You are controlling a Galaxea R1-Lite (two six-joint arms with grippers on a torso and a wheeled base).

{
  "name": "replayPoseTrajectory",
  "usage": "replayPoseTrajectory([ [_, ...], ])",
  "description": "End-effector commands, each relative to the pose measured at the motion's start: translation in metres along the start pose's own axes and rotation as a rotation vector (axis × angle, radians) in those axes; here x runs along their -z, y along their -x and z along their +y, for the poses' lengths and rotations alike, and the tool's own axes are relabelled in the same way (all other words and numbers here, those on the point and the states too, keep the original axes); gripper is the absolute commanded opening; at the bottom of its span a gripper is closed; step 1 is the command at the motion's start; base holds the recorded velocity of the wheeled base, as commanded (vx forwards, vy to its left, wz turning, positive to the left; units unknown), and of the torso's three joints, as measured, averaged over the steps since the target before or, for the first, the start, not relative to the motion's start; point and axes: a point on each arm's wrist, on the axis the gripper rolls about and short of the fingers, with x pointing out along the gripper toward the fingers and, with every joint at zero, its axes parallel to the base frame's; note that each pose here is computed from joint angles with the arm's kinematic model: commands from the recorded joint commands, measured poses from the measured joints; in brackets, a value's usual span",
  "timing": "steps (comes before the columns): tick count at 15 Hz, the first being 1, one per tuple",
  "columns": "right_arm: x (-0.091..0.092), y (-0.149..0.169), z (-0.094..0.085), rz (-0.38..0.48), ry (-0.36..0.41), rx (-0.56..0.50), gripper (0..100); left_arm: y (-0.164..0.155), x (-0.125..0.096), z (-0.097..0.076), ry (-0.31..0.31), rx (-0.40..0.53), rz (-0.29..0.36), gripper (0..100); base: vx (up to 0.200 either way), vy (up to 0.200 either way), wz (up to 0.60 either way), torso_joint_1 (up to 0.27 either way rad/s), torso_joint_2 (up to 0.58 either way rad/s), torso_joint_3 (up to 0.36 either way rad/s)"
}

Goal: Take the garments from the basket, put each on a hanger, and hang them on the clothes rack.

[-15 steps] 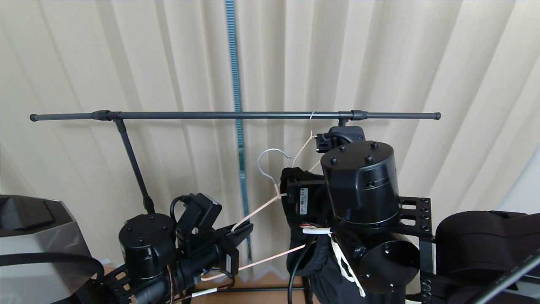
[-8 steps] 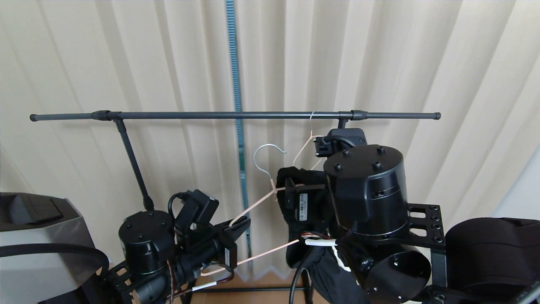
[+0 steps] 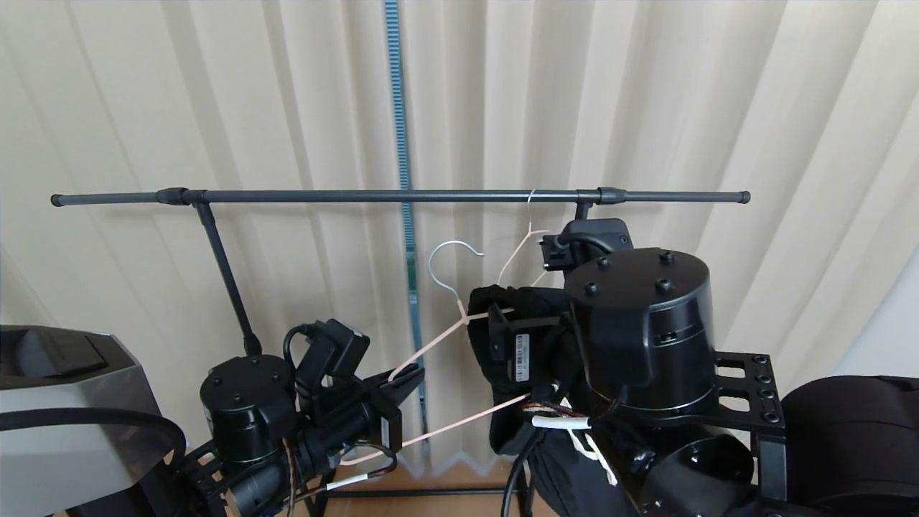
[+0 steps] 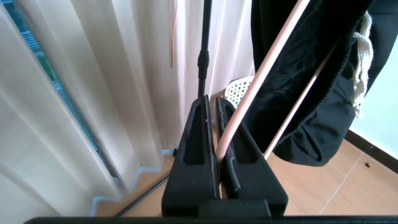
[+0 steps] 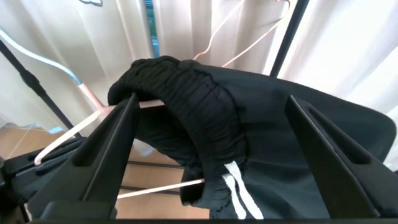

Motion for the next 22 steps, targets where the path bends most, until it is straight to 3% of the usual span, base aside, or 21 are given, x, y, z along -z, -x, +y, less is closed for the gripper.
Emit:
replayPoseTrajectory([
  [1,-0.005,0.006,-0.005,-0.009,-0.009,-0.010,100,0.000,0.000,0.000,0.001,0.001,0.002,0,0.000,0.000,0.00,0.000,0.00,0.000],
  [5,-0.015,0.019,-0.016,-0.013,0.007,-0.074,100,0.002,0.001,0.000,-0.001,0.004,-0.006,0,0.000,0.000,0.00,0.000,0.00,0.000],
  [6,-0.018,0.026,-0.024,-0.015,0.043,-0.104,100,0.003,0.005,0.000,0.000,0.007,0.014,0,0.000,0.000,0.00,0.000,0.00,0.000],
  [9,-0.024,0.035,-0.056,-0.014,0.186,-0.186,100,0.005,0.020,0.000,0.006,0.051,0.085,0,0.000,0.000,0.00,0.000,0.00,0.000],
  [10,-0.028,0.040,-0.073,-0.019,0.269,-0.241,100,0.008,0.028,0.000,0.011,0.071,0.124,0,0.000,0.000,0.00,0.000,0.00,0.000],
  [12,-0.031,0.036,-0.099,0.004,0.442,-0.284,100,0.011,0.031,-0.001,0.011,0.099,0.138,0,0.000,0.000,0.00,0.000,0.00,0.000],
  [13,-0.032,0.034,-0.103,0.023,0.476,-0.299,100,0.011,0.031,-0.001,0.010,0.100,0.141,0,0.000,0.000,0.00,0.000,0.00,0.000],
  [15,-0.042,0.024,-0.116,0.129,0.556,-0.373,100,0.014,0.032,-0.003,-0.006,0.109,0.146,0,0.000,0.000,0.00,0.000,0.00,0.000],
  [16,-0.053,0.016,-0.127,0.230,0.633,-0.474,100,0.015,0.033,-0.004,-0.020,0.125,0.154,0,0.000,0.000,0.00,0.000,0.00,0.000],
  [19,-0.070,-0.001,-0.148,0.380,0.750,-0.668,100,0.022,0.031,-0.008,-0.037,0.172,0.155,0,0.000,0.000,0.00,0.000,0.00,0.000],
  [22,-0.056,-0.031,-0.143,0.498,0.846,-0.806,100,0.027,0.026,-0.014,-0.045,0.193,0.141,0,0.000,0.000,0.00,0.000,0.00,0.000],
])
